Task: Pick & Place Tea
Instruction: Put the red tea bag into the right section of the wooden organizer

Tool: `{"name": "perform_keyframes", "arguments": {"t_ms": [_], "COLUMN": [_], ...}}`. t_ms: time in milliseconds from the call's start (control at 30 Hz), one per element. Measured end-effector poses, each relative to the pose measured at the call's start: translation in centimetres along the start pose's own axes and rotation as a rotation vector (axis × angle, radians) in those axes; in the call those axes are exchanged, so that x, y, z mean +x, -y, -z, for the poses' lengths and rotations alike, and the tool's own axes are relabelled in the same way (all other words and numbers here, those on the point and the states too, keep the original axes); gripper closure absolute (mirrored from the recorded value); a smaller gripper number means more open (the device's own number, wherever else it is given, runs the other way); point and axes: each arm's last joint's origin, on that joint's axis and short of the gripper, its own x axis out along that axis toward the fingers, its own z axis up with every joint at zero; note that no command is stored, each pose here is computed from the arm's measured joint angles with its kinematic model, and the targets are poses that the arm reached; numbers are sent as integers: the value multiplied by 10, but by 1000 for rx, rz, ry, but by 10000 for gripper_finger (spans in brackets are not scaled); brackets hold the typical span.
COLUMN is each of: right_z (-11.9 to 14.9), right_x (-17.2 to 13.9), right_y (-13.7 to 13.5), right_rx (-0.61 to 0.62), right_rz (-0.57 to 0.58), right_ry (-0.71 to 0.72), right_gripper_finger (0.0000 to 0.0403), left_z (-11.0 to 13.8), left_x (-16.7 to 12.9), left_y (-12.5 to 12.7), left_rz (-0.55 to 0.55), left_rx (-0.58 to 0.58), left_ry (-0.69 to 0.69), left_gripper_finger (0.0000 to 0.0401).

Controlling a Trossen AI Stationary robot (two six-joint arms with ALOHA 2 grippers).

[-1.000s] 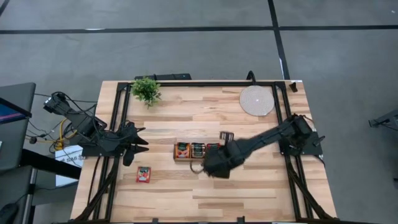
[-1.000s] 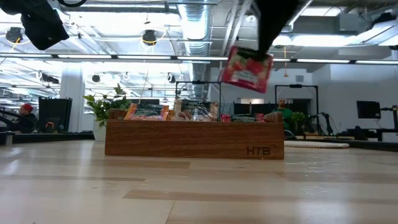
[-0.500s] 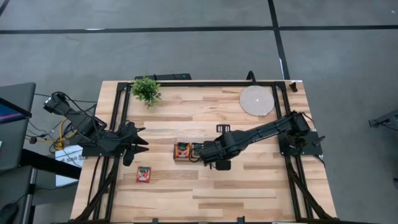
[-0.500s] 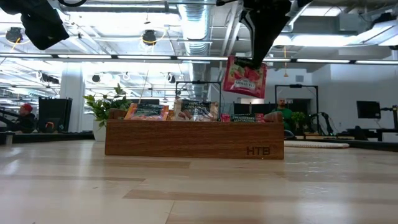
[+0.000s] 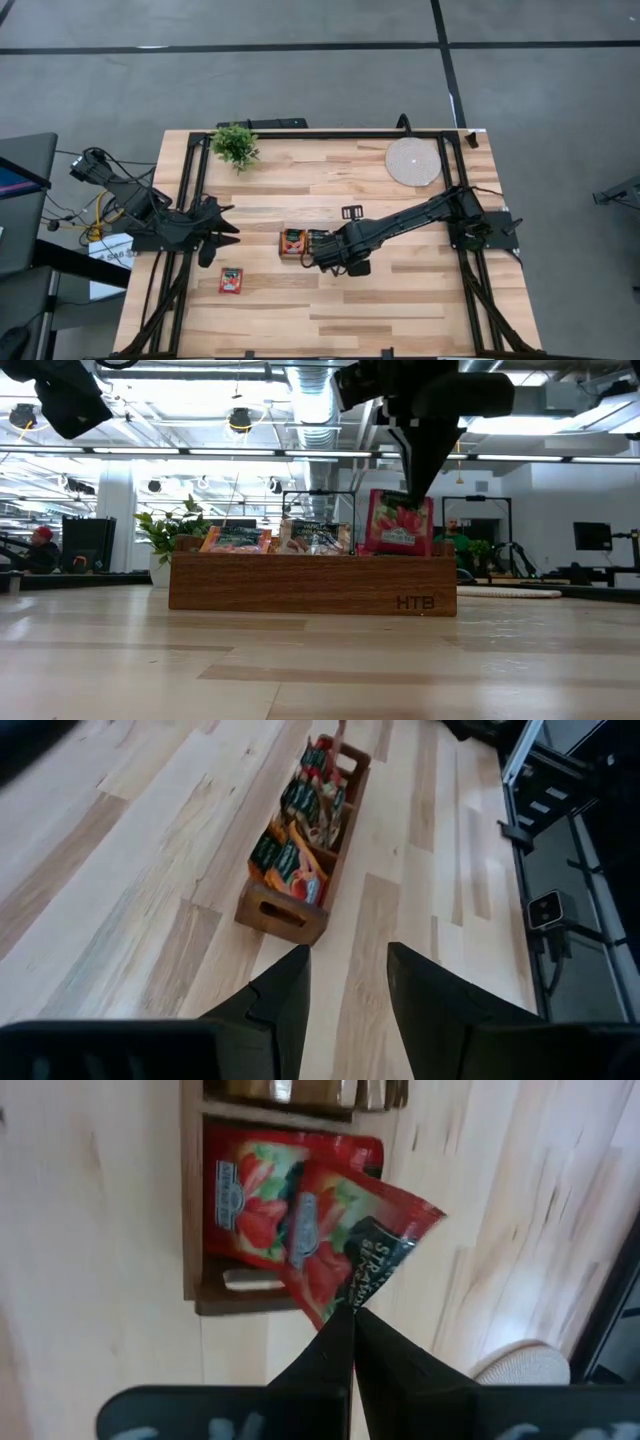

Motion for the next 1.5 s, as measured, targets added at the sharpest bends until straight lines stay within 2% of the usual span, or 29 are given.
{"name": "perform_keyframes", "arguments": {"t_ms": [1167,1500], "right_z": [-6,-8], "right_x": [2,4], "right_y": [4,9], "right_rx": [6,26], "right_rz": [-65,-92], "right_ry": [37,46], "right_gripper_finger": [401,327], "left_z": [0,0], "left_x": [1,1], "left_y": [1,1], "left_rz": [-1,-1], "left_rx": [3,5], "left_ry": [-2,-2], "left_gripper_finger": [275,275]}}
